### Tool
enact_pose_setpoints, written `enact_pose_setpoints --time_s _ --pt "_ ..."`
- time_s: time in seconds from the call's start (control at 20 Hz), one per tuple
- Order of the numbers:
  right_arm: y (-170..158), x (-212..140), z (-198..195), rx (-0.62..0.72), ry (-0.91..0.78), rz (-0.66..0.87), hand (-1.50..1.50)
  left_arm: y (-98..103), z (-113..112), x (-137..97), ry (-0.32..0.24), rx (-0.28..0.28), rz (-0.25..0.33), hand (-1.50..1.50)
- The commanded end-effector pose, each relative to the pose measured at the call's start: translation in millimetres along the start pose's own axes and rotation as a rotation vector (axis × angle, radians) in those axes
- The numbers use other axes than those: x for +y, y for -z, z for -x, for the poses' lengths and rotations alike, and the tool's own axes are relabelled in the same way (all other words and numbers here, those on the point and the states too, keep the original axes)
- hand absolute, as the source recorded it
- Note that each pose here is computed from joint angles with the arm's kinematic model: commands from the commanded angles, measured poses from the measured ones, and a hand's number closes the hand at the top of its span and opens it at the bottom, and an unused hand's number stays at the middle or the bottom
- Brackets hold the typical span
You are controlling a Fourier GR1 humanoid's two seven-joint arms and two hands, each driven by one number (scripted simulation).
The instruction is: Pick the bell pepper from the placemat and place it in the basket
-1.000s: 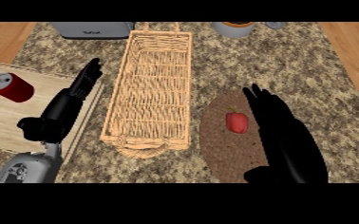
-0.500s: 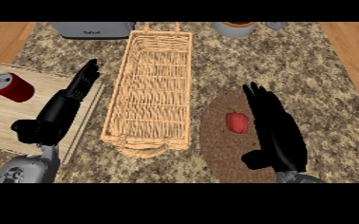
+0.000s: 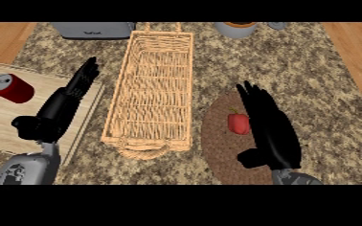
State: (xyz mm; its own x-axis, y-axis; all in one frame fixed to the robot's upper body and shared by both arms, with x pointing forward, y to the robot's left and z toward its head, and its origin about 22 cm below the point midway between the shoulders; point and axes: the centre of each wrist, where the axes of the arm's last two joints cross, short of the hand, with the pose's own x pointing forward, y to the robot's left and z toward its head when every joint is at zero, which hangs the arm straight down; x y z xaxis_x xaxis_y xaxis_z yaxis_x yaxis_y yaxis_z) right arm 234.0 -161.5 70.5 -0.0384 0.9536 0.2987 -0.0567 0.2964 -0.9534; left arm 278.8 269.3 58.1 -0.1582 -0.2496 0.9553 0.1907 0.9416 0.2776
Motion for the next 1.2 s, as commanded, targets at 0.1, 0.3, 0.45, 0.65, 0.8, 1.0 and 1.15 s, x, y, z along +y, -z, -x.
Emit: enact_pose_setpoints --time_s 0.1,0.3,0.45,0.65,0.8,1.0,1.15 --pt "-1.5 6.6 -0.5 0.000 -0.014 -0.020 -1.50 1.2 -10.9 -10.4 0.012 -0.013 -0.002 0.00" --pt "-4.7 4.4 -12.8 0.041 -0.048 -0.019 -1.50 -1.1 -3.5 2.2 0.004 0.004 -0.003 0.00" --pt "10.9 19.6 -2.0 0.058 -0.085 -0.051 -1.50 -7.1 -2.2 -5.4 -0.004 -0.015 0.006 0.00" --pt "3.1 38.3 3.5 0.060 -0.080 -0.047 -1.50 9.6 9.4 1.2 -0.012 0.004 -0.001 0.00" --pt "2.9 35.4 -12.1 0.055 -0.105 -0.057 -1.50 -1.5 -3.2 -8.5 0.016 -0.006 -0.013 0.00" --pt "20.0 42.9 11.5 0.078 -0.086 -0.039 -1.50 -2.0 -1.1 1.5 -0.006 0.021 0.000 0.00" --pt "34.3 58.0 -8.4 0.108 -0.108 -0.067 -1.50 -1.1 5.6 -0.2 -0.012 0.002 0.005 0.00"
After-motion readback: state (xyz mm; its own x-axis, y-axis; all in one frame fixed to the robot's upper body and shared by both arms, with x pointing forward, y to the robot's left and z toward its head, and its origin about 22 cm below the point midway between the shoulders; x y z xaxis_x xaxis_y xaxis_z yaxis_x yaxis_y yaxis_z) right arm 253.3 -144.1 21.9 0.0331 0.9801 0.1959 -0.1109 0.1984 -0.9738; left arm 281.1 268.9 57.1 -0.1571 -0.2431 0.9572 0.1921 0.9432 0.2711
